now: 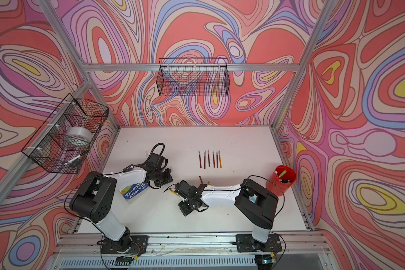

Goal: Remove protective caps from carving knives
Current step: Adjust the carving knife at the center of the board, then pick up the carving knife from the center of the board.

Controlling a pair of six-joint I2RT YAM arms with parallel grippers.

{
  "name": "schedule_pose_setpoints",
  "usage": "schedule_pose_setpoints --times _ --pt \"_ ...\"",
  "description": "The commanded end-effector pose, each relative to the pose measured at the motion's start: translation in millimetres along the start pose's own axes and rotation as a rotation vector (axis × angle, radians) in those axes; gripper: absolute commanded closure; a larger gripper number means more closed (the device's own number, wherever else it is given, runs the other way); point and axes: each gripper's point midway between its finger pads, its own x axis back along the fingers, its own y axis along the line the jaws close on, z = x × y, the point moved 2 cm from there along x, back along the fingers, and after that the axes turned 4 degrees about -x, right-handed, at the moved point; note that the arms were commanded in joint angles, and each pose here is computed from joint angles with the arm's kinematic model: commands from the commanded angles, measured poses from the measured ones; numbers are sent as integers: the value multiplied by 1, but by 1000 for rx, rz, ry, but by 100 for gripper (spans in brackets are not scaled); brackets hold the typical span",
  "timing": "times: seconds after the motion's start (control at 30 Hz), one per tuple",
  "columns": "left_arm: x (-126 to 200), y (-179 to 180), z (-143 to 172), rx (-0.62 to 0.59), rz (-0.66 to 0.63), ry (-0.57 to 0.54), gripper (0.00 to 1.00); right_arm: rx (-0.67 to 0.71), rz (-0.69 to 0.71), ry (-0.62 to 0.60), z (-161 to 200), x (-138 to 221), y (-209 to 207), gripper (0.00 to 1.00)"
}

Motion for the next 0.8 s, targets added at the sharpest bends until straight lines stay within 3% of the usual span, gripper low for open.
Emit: schedule_pose_setpoints --times 0.0,0.77 --pt "2 -9 -4 -19 7 -17 100 -70 117 34 9 -2 -37 100" --pt "-8 2 66 -112 -87 123 100 -189 106 -74 -65 8 -93 100"
